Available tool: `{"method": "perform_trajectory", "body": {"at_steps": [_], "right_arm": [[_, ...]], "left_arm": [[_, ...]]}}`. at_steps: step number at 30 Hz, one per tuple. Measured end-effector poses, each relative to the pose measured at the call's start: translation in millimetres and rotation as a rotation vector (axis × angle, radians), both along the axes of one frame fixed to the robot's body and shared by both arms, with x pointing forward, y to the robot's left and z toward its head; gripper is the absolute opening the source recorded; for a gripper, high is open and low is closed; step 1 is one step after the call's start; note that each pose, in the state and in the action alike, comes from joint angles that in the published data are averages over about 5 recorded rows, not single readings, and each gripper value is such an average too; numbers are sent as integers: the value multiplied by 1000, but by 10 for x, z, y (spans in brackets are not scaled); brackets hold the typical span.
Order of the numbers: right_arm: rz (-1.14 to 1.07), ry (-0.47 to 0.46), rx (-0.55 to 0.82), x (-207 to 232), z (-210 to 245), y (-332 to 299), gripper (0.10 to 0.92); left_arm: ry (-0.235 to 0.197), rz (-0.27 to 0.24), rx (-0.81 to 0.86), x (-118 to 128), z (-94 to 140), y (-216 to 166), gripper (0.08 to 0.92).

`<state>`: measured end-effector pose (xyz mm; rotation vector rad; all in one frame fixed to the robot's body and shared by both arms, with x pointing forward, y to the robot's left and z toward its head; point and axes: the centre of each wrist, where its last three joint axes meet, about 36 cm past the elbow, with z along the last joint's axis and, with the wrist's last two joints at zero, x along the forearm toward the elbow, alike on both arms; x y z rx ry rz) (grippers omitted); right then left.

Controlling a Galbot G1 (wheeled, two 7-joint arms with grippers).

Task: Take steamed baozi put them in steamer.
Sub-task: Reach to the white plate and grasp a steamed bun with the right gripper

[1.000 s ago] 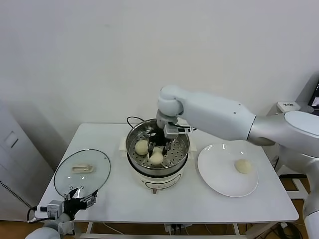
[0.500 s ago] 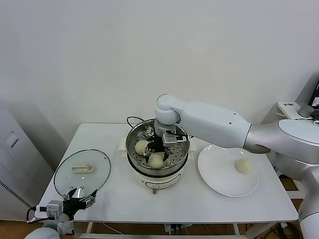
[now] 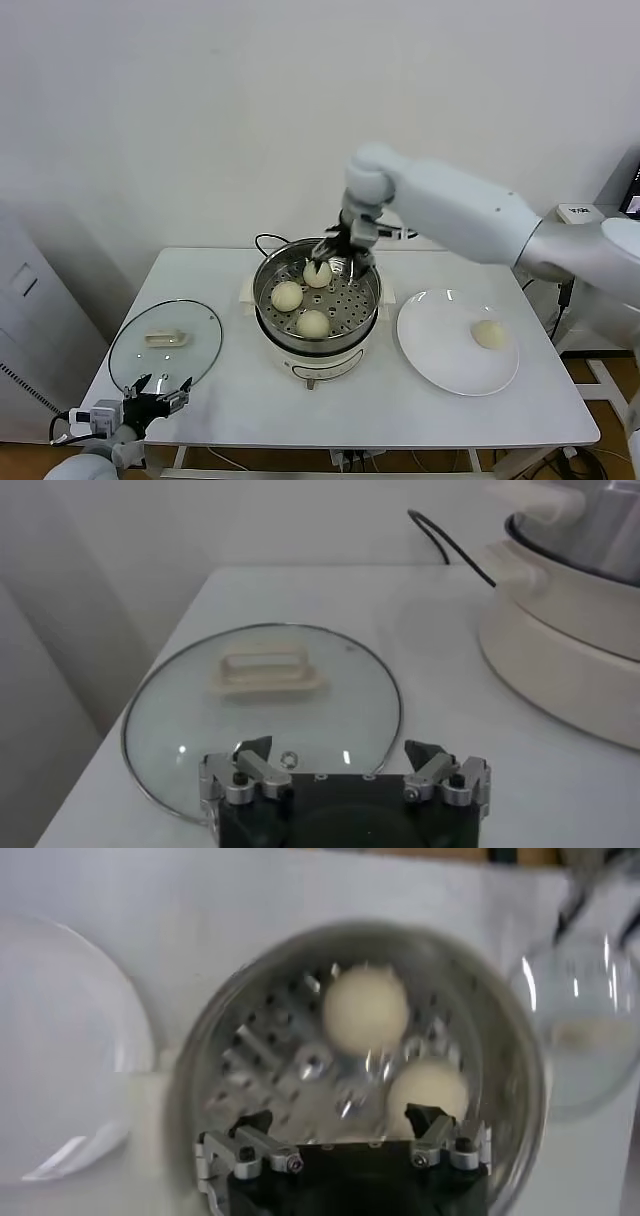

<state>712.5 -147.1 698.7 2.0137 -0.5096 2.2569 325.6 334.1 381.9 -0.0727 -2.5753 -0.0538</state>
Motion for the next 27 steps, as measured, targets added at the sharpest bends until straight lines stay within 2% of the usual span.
{"method": "perform_trajectory", "body": {"at_steps": [13, 19, 27], "right_arm": [[-596, 90, 5, 225, -173, -1662, 823], [-758, 120, 15, 169, -431, -2246, 823], [-877, 140, 27, 84, -861, -2697, 823]], "left_arm": [[0, -4, 3, -1, 15, -1, 823], [1, -6, 0, -4, 20, -14, 823], [0, -7, 0, -3, 35, -22, 823]]}}
